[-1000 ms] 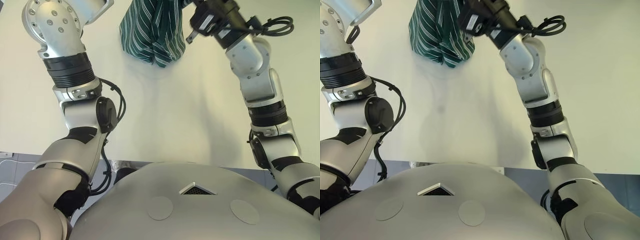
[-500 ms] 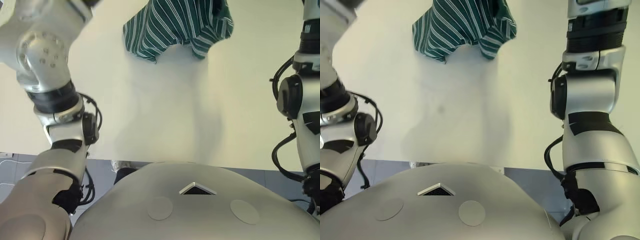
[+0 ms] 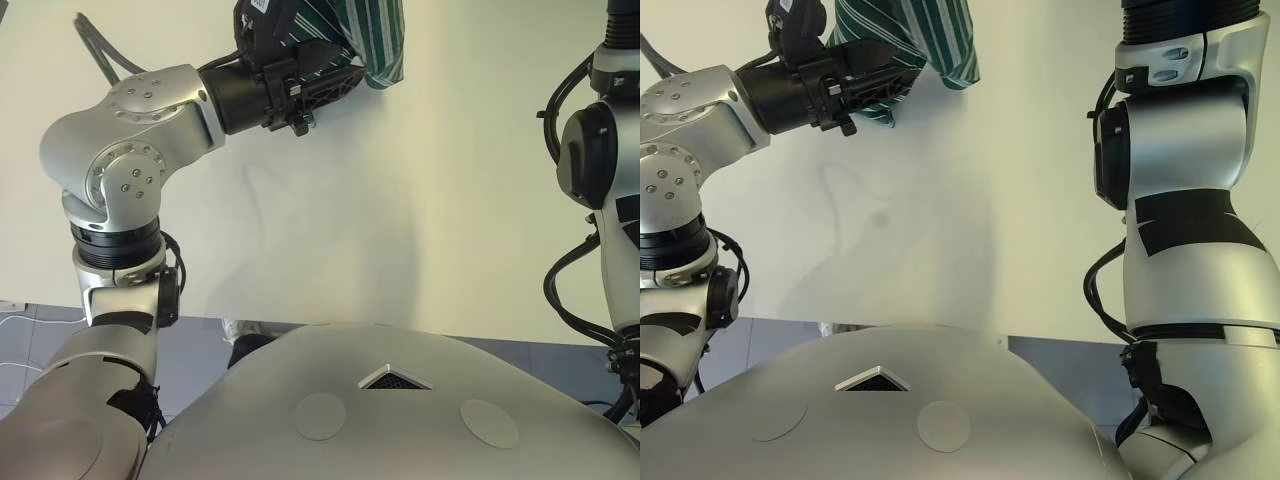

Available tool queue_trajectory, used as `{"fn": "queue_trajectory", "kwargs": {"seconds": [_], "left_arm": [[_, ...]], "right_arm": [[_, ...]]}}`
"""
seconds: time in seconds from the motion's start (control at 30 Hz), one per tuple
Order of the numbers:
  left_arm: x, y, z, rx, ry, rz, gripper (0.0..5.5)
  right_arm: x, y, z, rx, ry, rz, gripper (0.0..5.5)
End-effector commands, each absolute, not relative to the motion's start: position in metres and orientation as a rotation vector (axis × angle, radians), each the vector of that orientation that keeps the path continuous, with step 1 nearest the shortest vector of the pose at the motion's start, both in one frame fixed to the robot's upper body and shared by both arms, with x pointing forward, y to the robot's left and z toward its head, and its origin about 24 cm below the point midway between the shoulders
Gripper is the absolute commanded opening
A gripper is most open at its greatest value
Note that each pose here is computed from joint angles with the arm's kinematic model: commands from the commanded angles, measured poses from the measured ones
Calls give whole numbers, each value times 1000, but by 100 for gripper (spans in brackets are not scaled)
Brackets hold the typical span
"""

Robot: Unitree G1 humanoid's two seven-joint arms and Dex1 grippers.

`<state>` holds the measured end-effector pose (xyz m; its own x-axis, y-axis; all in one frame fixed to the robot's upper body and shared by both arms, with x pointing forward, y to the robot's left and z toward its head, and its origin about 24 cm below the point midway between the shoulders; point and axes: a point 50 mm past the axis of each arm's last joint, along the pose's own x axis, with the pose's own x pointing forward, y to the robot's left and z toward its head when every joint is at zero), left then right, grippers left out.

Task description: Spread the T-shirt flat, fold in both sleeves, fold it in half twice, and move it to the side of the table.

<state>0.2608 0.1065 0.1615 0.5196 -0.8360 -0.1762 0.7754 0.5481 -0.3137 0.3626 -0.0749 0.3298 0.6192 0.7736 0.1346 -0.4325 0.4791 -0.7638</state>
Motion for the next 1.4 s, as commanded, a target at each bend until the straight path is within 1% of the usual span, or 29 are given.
{"fn": "queue_trajectory", "kwargs": {"seconds": [0.03, 0.2, 0.37, 0.43, 0.57, 0.67, 0.9, 0.93, 1.03, 1.1, 1.17, 1.23, 1.33, 1.4], "left_arm": [[285, 110, 148, -473, 376, -780, 258], [296, 125, 134, -507, 430, -645, 258], [295, 136, 123, -439, 465, -607, 258], [295, 142, 121, -407, 451, -590, 258], [294, 131, 134, -465, 371, -691, 258], [296, 125, 131, -491, 372, -709, 209], [293, 123, 128, -471, 399, -730, 82], [293, 123, 128, -465, 398, -734, 58], [292, 124, 135, -444, 385, -750, 12], [293, 127, 141, -420, 372, -760, 2], [291, 135, 154, -354, 343, -786, 2], [294, 153, 182, -276, 284, -814, 2], [320, 190, 240, -21, 205, -771, 2], [343, 205, 263, 170, 170, -722, 2]], "right_arm": [[356, -65, 333, -755, -528, 808, 0], [351, -62, 332, -748, -533, 828, 0], [351, -60, 329, -750, -526, 835, 0], [350, -59, 327, -751, -520, 842, 0], [349, -58, 325, -749, -514, 852, 0], [350, -57, 324, -748, -507, 849, 0], [353, -61, 323, -746, -498, 818, 0], [354, -62, 323, -744, -497, 814, 0], [356, -65, 320, -739, -486, 798, 0], [359, -70, 317, -732, -469, 780, 0], [371, -87, 308, -702, -396, 731, 0], [384, -111, 298, -652, -305, 667, 0], [400, -145, 296, -595, -230, 571, 0], [406, -157, 301, -591, -225, 526, 0]]}}
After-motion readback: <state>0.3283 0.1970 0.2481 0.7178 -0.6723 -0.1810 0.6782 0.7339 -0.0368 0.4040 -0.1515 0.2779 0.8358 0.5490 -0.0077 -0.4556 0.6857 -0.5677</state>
